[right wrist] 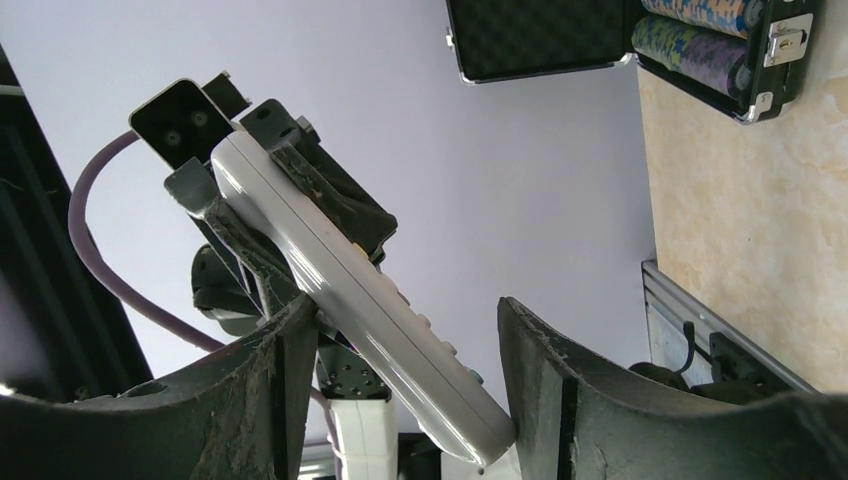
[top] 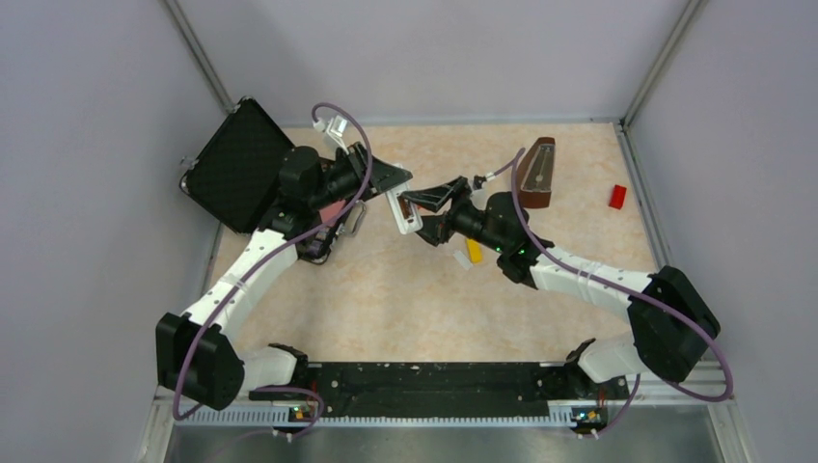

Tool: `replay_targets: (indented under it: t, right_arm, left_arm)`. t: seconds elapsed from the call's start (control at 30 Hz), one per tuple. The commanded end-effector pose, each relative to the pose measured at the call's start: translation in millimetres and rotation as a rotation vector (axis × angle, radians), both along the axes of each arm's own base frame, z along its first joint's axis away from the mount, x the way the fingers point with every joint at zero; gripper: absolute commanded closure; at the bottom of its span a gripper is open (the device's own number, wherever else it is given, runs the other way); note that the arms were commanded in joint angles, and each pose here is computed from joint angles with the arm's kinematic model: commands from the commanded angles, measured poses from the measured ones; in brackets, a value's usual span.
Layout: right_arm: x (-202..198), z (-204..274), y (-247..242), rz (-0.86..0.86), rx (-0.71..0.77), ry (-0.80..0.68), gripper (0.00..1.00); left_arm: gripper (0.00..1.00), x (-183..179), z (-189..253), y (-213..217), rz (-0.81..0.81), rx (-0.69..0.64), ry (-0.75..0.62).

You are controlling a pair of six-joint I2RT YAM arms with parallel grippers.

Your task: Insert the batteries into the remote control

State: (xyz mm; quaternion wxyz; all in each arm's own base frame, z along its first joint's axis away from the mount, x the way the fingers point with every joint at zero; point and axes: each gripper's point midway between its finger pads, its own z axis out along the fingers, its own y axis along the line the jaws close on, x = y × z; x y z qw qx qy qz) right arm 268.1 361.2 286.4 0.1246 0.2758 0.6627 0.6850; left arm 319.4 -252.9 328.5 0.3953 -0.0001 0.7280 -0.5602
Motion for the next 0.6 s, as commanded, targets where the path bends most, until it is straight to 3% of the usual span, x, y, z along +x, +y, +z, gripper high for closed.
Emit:
replay_targets:
  t: [0.0,0.57]
  right_arm:
    - [1.4,7.1,-0.8,0.002,0.030,-0.020,0.56]
    - [6.4,-9.1,-13.0,-0.042,-0.159,-0.065,0.55]
  left_arm:
    - [1.00,-8.6,44.6,-1.0,-0.008,-0.089,-0.083]
    - [1.00,-29.5,89.4,-0.2,-0.044,-0.269,0.120]
